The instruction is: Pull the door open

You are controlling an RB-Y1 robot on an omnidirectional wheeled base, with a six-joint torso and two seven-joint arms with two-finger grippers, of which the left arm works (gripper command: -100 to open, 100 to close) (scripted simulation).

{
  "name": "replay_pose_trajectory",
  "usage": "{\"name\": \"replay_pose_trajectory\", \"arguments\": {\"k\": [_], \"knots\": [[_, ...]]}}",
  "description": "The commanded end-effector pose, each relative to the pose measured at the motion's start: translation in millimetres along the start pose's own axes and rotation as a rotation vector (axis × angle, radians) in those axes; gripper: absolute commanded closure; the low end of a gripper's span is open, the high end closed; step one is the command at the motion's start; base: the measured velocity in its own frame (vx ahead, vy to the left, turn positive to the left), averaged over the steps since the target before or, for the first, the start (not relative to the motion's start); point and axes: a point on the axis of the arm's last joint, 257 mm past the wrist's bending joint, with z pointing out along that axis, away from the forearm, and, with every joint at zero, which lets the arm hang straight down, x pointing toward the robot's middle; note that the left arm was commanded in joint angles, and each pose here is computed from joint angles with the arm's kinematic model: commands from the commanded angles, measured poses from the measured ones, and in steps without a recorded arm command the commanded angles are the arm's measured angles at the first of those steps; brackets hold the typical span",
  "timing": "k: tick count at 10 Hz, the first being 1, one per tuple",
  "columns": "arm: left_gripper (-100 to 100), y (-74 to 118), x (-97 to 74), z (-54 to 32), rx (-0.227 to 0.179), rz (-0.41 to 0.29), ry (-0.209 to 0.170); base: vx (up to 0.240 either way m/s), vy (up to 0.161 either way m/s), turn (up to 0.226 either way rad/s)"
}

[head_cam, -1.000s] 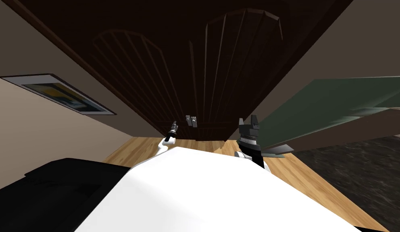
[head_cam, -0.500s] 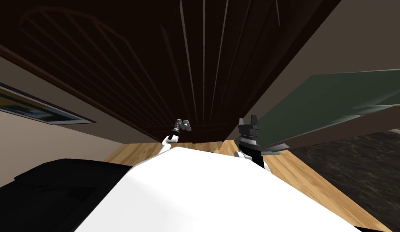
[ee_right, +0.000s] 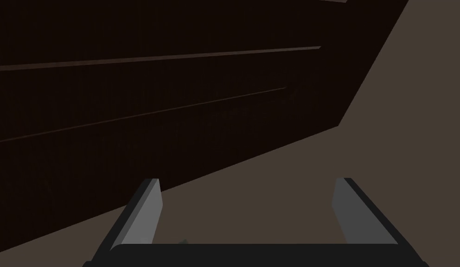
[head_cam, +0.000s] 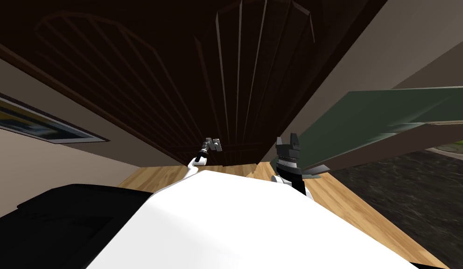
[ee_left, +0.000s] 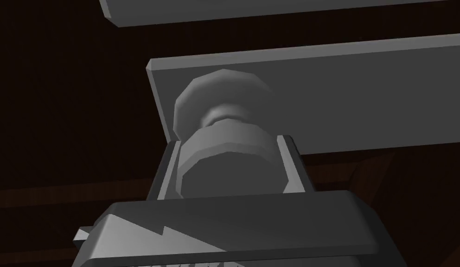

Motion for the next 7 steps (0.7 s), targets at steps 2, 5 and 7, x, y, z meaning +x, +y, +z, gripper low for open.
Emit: {"name": "replay_pose_trajectory", "arguments": {"k": [2,5,7], "knots": [[100,6.6,-28.9,-8.4,-0.020,0.020,-0.037,-0.139,0.124,0.153],[-100,8.8,-29.1,-12.8,-0.023,0.019,-0.029,-0.172,0.029,0.028],[-100,9.1,-21.7,-15.1,-0.020,0.012,-0.015,-0.183,-0.066,-0.005]]}}
